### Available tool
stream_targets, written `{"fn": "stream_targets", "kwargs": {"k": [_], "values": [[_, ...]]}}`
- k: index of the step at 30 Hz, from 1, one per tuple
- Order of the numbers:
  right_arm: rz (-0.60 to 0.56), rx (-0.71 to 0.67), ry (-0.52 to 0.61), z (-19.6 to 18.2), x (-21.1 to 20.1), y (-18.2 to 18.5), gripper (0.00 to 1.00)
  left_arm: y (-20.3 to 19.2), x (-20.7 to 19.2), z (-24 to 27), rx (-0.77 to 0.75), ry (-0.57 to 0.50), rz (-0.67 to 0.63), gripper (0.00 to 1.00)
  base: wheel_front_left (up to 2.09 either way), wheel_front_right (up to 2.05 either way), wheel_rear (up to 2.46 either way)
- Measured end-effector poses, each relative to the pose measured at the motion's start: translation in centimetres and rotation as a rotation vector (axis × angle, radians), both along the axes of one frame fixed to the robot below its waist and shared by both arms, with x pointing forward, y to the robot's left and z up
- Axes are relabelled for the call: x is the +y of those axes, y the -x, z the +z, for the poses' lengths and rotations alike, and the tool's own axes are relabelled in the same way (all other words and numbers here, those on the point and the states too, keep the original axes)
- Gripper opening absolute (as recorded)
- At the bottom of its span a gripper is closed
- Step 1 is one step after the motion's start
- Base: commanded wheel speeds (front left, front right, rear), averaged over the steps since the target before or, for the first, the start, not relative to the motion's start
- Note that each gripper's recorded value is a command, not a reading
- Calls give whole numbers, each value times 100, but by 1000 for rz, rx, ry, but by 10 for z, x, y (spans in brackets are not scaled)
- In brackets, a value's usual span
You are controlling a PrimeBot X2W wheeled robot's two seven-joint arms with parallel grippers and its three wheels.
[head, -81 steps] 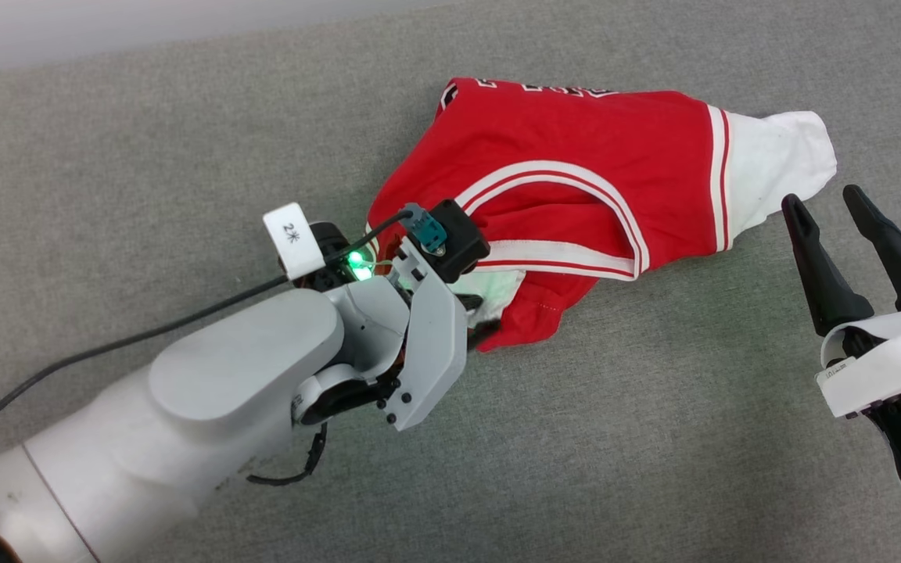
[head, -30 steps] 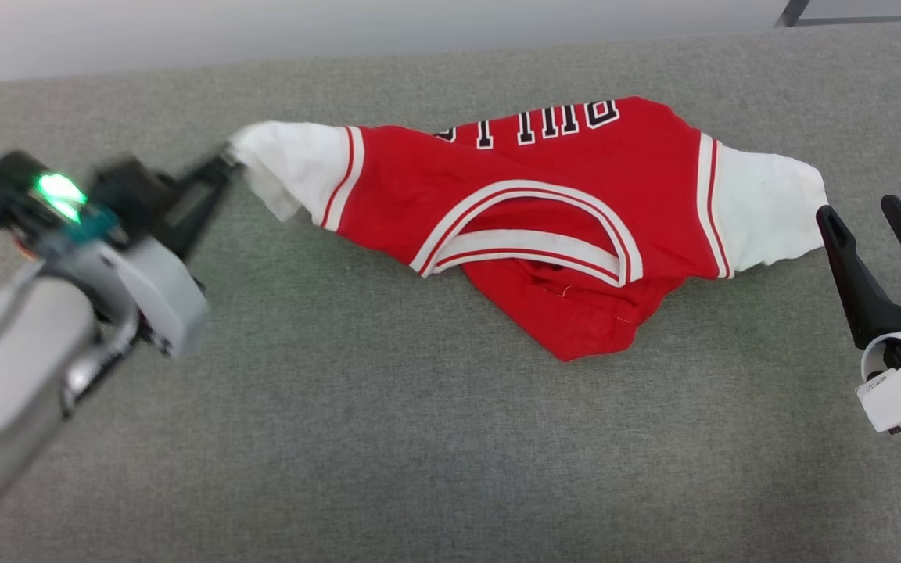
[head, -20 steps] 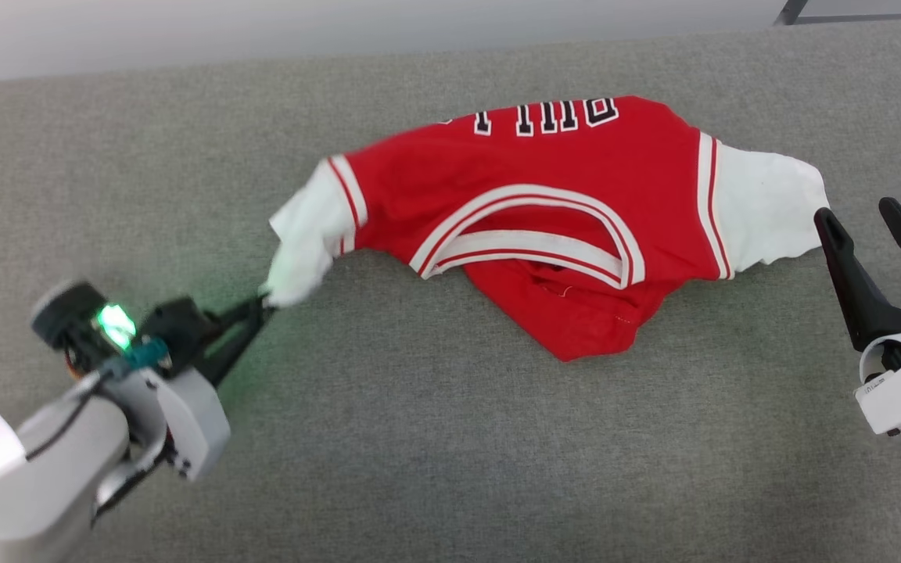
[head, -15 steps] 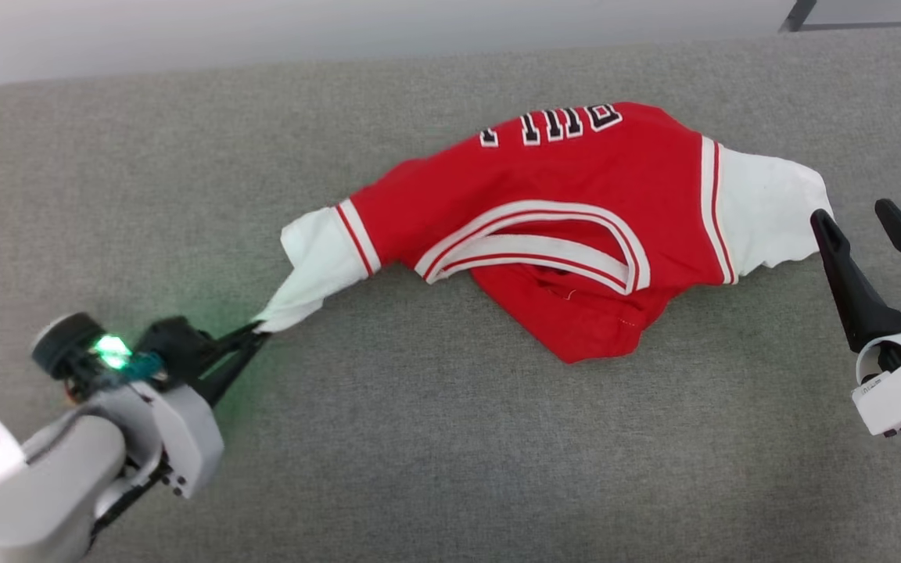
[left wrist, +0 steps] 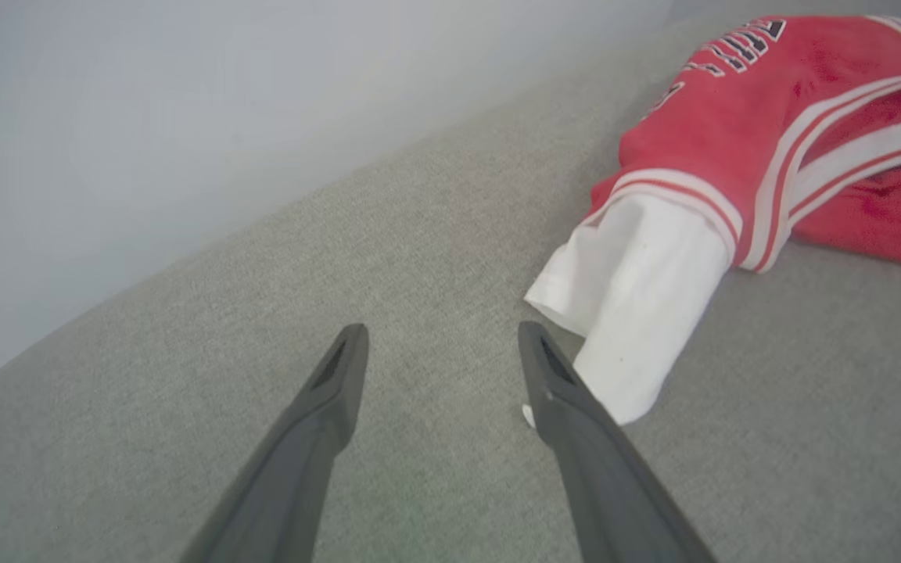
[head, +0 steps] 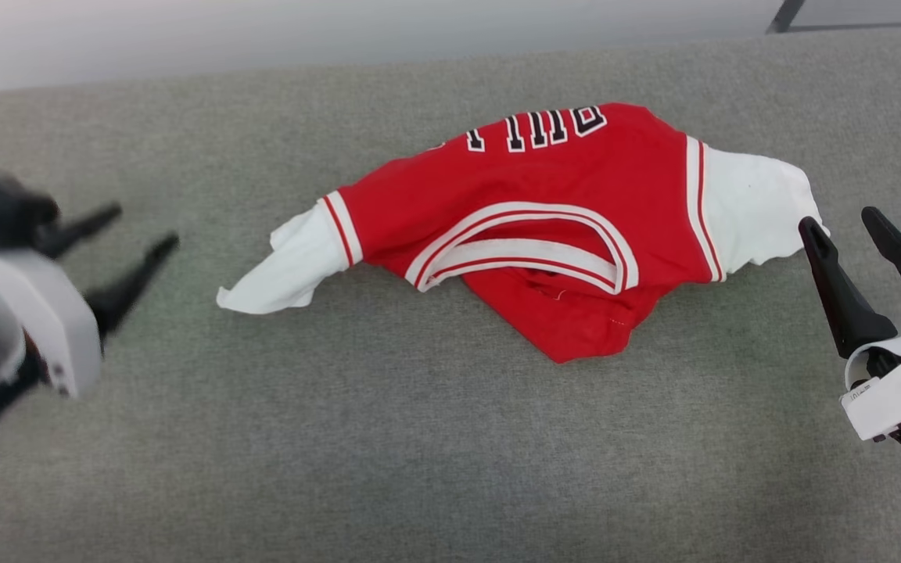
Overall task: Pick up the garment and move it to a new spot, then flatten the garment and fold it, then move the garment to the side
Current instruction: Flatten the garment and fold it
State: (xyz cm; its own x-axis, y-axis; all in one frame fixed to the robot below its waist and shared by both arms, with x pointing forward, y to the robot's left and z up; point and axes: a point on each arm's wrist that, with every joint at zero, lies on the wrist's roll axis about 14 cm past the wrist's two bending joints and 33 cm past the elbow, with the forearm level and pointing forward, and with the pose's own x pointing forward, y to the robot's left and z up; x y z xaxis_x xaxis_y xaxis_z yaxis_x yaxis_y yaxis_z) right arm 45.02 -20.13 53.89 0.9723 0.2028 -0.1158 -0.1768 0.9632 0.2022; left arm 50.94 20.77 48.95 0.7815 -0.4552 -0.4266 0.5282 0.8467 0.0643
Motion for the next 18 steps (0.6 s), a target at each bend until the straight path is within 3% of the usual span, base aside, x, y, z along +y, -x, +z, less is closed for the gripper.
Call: {"fn": "stream_targets", "kwargs": {"k": [5,12,18], "values": [[-8,13,1,-6,-3,-2,100,-23,-15,-7,67,29,21,100,0,0,0],[-18,31,13,-15,-8,-8,100,-40,-46,-47,183,-48,-34,100,0,0,0],[-40,50,23,-25,-15,-10,100,-31,-75,-77,328,-37,-99,100,0,0,0]]}}
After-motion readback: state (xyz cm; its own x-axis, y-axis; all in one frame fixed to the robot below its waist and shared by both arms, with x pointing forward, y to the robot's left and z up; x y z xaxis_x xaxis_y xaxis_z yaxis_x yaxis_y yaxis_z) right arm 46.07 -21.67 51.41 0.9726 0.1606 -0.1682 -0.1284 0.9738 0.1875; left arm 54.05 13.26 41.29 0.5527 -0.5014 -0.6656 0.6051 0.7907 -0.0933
